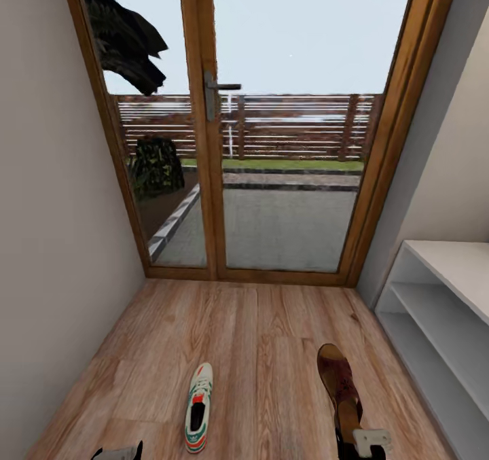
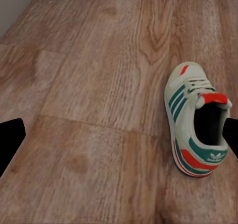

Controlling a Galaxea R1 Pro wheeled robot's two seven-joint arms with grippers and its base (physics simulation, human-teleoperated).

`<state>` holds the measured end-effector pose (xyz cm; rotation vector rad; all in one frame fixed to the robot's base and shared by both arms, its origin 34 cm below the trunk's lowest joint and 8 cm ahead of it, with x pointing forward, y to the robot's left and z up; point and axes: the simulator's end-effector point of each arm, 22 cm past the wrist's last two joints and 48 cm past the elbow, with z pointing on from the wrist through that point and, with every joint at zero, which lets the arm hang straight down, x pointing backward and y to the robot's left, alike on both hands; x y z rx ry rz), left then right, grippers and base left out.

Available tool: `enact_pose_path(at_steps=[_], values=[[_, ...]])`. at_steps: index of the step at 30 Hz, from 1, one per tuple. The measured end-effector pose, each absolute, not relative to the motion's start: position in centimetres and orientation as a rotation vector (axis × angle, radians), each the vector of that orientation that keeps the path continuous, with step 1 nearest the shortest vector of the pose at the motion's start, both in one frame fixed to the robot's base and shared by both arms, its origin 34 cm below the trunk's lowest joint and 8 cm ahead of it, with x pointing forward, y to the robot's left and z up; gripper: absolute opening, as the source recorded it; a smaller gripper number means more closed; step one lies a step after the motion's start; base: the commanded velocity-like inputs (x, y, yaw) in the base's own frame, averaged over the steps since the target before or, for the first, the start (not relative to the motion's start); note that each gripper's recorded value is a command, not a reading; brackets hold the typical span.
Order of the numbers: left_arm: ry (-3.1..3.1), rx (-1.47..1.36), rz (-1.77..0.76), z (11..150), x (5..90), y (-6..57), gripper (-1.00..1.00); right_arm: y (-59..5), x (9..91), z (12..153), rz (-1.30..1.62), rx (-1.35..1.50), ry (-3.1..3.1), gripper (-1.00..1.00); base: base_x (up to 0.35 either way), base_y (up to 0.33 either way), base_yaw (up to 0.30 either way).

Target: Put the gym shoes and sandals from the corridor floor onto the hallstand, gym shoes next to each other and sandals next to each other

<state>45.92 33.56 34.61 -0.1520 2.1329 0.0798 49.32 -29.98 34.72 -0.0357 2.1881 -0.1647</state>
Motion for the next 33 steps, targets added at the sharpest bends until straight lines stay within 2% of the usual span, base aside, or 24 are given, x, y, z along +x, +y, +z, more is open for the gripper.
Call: enact_pose_path(at_steps=[7, 16, 27, 32, 33], values=[[2.135, -0.152, 0.078, 34.6, 46.0, 33.5, 1.0, -26.7, 55.2, 40.7, -0.049, -0.115, 2.022, -1.0, 0.289, -0.148, 0.0], [2.14, -0.138, 0.071, 34.5, 46.1, 33.1, 1.0, -21.2, 58.6, 45.2, 0.173, -0.276, 2.006, -1.0, 0.26, -0.15, 0.0], [2.136, -0.122, 0.057, 34.9, 47.2, 32.5, 1.0, -19.6, 59.8, 47.7, 0.288, -0.409, 2.018, -1.0, 0.048, -0.029, 0.0], [2.255, -0.149, 0.02, 34.6, 52.0, 31.4, 1.0, -20.2, 59.7, 47.6, 0.252, -0.465, 2.023, -1.0, 0.0, 0.0, 0.0], [2.26, -0.097, -0.005, 34.9, 53.0, 29.1, 1.0, -20.3, 59.6, 47.4, 0.25, -0.468, 2.029, -1.0, 0.0, 0.0, 0.0]])
